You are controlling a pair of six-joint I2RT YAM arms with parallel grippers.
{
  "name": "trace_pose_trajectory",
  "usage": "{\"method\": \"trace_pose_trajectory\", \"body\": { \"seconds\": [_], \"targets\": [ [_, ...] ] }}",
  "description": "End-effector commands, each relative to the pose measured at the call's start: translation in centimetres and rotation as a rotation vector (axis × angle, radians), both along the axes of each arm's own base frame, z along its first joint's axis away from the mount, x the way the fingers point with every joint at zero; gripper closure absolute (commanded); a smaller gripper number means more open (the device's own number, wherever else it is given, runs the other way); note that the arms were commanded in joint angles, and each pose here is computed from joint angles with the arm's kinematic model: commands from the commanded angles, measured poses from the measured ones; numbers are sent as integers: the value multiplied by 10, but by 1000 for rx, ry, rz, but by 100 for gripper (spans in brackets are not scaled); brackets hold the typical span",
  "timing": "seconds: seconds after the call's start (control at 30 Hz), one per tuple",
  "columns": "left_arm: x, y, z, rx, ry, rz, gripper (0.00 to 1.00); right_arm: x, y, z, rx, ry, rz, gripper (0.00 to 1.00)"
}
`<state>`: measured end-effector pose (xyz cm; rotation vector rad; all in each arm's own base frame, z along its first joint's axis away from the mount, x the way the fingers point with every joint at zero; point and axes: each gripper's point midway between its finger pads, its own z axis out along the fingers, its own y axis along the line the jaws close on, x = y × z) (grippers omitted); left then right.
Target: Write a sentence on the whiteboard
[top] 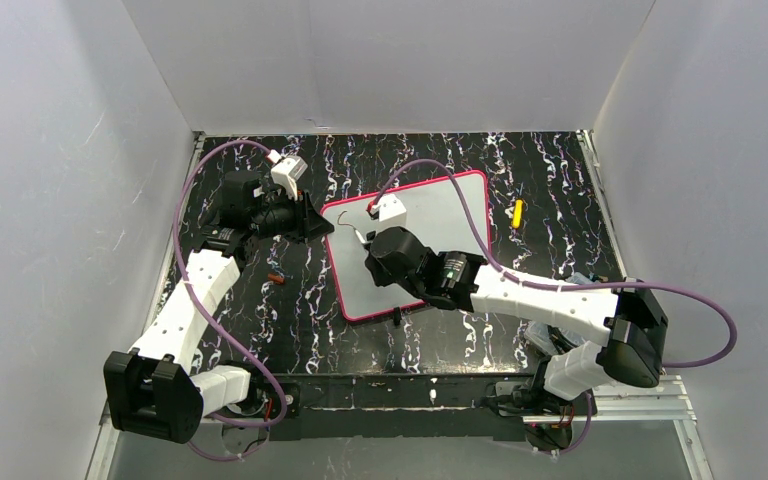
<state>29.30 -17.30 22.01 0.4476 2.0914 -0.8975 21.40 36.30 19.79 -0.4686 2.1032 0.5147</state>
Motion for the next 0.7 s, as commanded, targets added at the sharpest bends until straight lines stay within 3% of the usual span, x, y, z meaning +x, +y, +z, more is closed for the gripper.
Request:
{"method": "trace_pose_trajectory", "body": {
  "seconds": [0.0,0.67],
  "targets": [
    [-13,-2,2,16,-18,-39,97,-1,-9,-6,-21,8,-22,99],
    [-14,-2,2,20,-22,-39,98,-17,28,-3,8,-10,73,99]
  ]
}}
